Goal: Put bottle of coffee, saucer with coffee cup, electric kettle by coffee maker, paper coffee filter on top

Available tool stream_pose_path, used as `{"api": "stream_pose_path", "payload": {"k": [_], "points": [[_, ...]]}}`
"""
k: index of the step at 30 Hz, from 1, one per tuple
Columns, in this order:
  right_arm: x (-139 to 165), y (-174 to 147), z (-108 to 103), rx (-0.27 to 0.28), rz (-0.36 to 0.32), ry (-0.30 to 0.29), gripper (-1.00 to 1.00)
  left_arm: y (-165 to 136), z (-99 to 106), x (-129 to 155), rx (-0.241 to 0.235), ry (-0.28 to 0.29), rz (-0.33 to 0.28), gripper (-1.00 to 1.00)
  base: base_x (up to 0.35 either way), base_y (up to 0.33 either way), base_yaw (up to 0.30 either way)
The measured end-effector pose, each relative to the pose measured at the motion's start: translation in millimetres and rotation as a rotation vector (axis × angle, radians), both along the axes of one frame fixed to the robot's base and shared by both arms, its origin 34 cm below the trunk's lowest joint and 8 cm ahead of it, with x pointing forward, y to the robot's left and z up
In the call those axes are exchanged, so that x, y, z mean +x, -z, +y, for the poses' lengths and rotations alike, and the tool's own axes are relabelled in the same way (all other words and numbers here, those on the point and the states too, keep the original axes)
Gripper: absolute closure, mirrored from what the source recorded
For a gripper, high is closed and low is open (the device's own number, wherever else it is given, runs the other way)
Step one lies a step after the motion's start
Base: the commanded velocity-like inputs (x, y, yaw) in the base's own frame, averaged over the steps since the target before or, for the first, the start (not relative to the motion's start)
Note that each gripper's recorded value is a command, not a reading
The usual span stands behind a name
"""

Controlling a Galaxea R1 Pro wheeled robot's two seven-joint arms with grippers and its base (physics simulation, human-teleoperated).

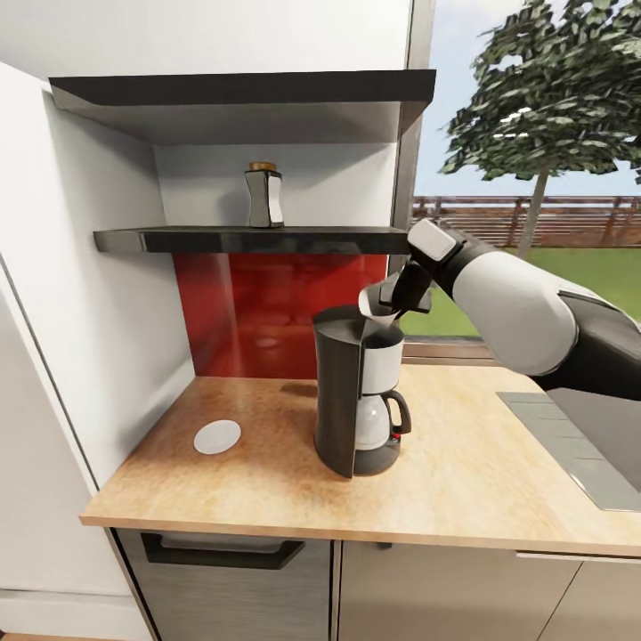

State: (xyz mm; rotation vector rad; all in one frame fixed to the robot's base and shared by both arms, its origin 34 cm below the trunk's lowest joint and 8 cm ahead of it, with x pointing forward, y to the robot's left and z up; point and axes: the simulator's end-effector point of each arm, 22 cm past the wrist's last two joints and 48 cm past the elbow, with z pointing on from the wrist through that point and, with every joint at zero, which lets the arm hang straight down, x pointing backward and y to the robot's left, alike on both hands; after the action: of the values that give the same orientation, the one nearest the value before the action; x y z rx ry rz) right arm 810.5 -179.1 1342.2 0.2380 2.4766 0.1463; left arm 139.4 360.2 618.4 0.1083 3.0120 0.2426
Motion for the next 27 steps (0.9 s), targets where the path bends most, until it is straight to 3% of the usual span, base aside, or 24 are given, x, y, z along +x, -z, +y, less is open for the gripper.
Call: {"api": "stream_pose_path", "payload": {"k": [21,22,27], "points": [[-1.2,12.7,-0.1,0.0,0.018,0.0,1.0,0.1,-0.3,-0.2,0.0,0.001,0.001,-1.0,0.0,0.0,0.0],[-1.2,12.7,-0.1,0.0,0.018,0.0,-1.0,0.0,-0.3,-0.1,0.0,0.001,0.0,-1.0,0.0,0.0,0.0],[-1.4,12.8,0.6,0.0,0.019,0.0,-1.0,-0.1,0.5,0.1,0.001,0.0,0.0,-1.0,0.0,0.0,0.0]]}}
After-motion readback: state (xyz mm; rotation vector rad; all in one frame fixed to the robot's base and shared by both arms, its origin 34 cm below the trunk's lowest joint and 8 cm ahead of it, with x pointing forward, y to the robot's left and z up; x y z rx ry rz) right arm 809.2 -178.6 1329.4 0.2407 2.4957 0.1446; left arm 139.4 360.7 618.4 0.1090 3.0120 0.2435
